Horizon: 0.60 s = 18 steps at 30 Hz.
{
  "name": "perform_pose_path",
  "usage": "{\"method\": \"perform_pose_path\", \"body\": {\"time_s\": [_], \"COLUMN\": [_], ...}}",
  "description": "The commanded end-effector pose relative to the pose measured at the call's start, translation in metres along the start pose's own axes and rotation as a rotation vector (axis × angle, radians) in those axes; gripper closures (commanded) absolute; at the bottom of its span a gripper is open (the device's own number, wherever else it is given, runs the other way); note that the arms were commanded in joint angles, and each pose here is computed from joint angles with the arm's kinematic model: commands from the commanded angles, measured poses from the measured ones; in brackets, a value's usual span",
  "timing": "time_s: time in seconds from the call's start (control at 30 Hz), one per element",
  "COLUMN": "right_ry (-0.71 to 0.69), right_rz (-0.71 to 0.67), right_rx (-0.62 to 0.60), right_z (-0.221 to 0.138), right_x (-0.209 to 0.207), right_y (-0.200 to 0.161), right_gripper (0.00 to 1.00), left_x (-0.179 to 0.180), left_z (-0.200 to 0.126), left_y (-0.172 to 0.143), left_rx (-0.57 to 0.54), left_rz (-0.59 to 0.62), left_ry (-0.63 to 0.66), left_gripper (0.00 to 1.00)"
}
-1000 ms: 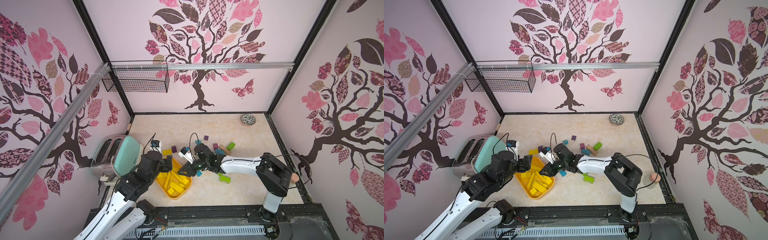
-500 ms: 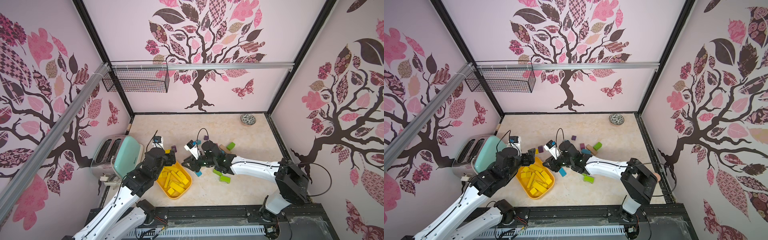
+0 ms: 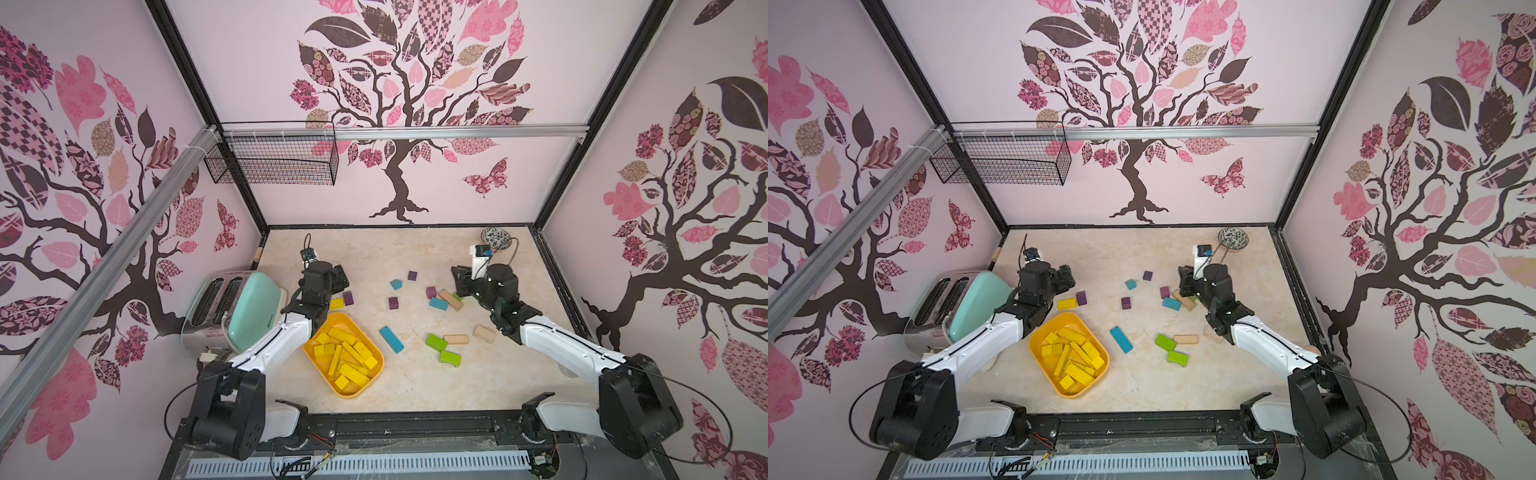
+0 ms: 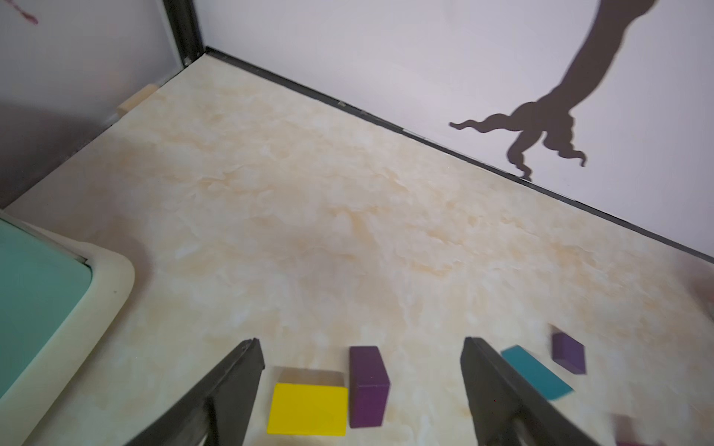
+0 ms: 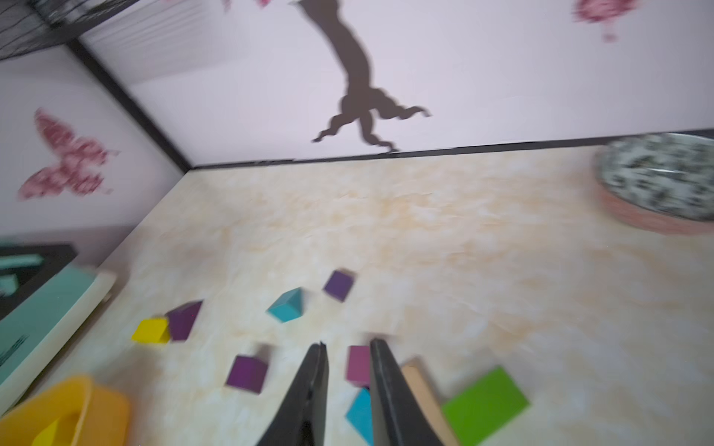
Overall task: Pick out the yellow building blocks
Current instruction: Reset both arms
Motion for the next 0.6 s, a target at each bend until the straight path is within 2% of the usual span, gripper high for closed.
{"method": "perform_pose_path", "body": {"time_s": [0.0, 0.07, 0.2, 0.37, 0.47, 0.57], "right_ry": [-0.267, -0.354, -0.438, -0.537, -0.579, -0.584], "right_rz": [0.123, 0.066, -0.055, -0.164, -0.199, -0.190], "right_rx": [-0.082, -0.095, -0.090, -0.069, -0.043, -0.033], "right_z": [-0.020, -0.028, -0.034, -0.038, -0.037, -0.035], "right_x": [-0.072, -0.086, -0.097, -0.109, -0.115, -0.117], "right_y": [-0.011, -0.020, -0.024, -0.031, -0.041, -0.055], "right_gripper": [0.67, 0.63, 0.43, 0.40, 0.40, 0.40], "left_x": [0.013, 0.034, 0.062, 0.082, 0.085, 0.084], "left_z": [0.010, 0.011, -0.002, -0.006, -0.004, 0.002], "left_y": [0.029, 0.039, 0.058, 0.056, 0.046, 0.031], "left_rx": [-0.075, -0.114, -0.214, -0.270, -0.284, -0.252], "left_rz": [-0.104, -0.096, -0.008, 0.117, 0.152, 0.208], "left_ry": [-0.058, -0.020, 0.093, 0.196, 0.164, 0.108], "left_gripper": [0.13, 0.13, 0.11, 0.09, 0.08, 0.08]}}
Point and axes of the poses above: each gripper's point midway between its finger pads, its own z axis out along the fingers, its own x axis along the line the jaws close on, y = z × x, the point moved 3 cm from there along -z, back along the fingers, and after that the axes turned 14 degrees about -z, right-handed, at the moved point
